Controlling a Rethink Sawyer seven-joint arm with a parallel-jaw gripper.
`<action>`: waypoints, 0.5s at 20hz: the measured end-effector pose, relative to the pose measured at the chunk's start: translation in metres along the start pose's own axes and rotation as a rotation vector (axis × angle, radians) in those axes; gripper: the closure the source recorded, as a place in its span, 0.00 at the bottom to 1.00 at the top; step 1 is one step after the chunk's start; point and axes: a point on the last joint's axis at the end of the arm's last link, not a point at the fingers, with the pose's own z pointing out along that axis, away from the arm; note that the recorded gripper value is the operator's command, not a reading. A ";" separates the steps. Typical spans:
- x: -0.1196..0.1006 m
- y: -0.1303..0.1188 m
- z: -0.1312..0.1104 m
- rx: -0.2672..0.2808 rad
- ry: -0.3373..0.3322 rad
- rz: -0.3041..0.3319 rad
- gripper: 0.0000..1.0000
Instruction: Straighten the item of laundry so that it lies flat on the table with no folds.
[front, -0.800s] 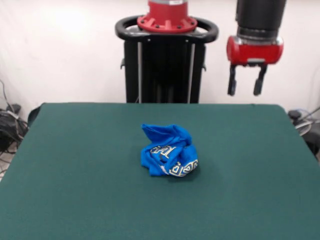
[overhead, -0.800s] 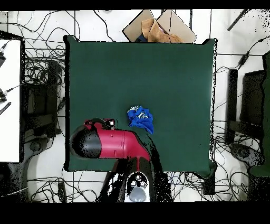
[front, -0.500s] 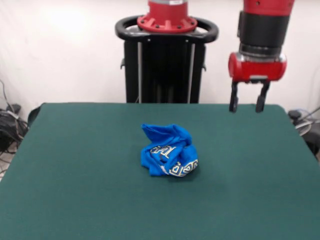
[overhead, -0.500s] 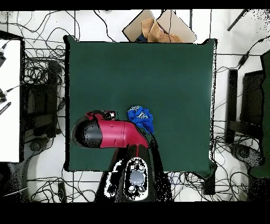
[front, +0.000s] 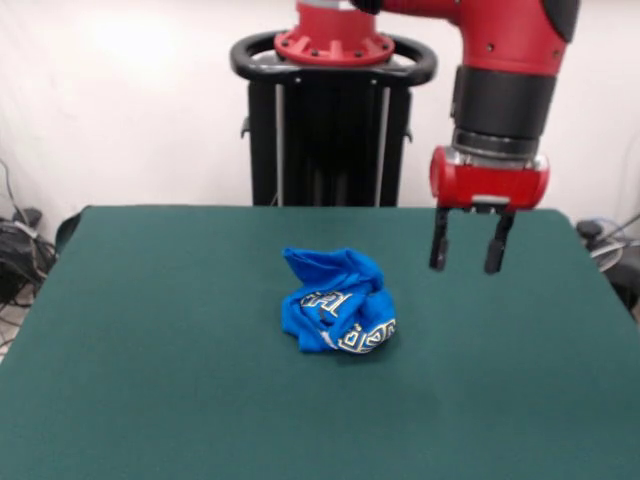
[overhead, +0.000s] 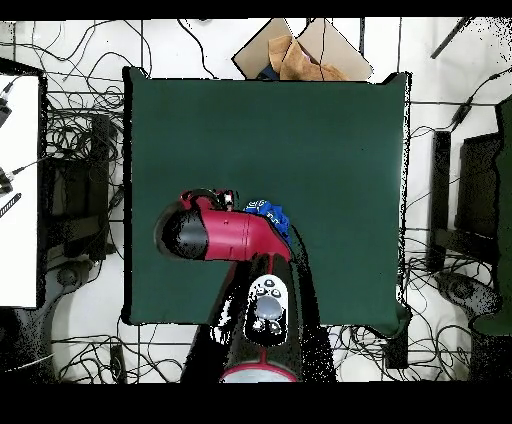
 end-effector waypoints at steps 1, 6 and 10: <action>-0.004 -0.004 0.003 0.002 -0.003 0.005 0.00; -0.012 -0.031 0.013 0.010 -0.004 0.046 0.00; -0.013 -0.064 0.024 0.017 0.004 0.100 0.00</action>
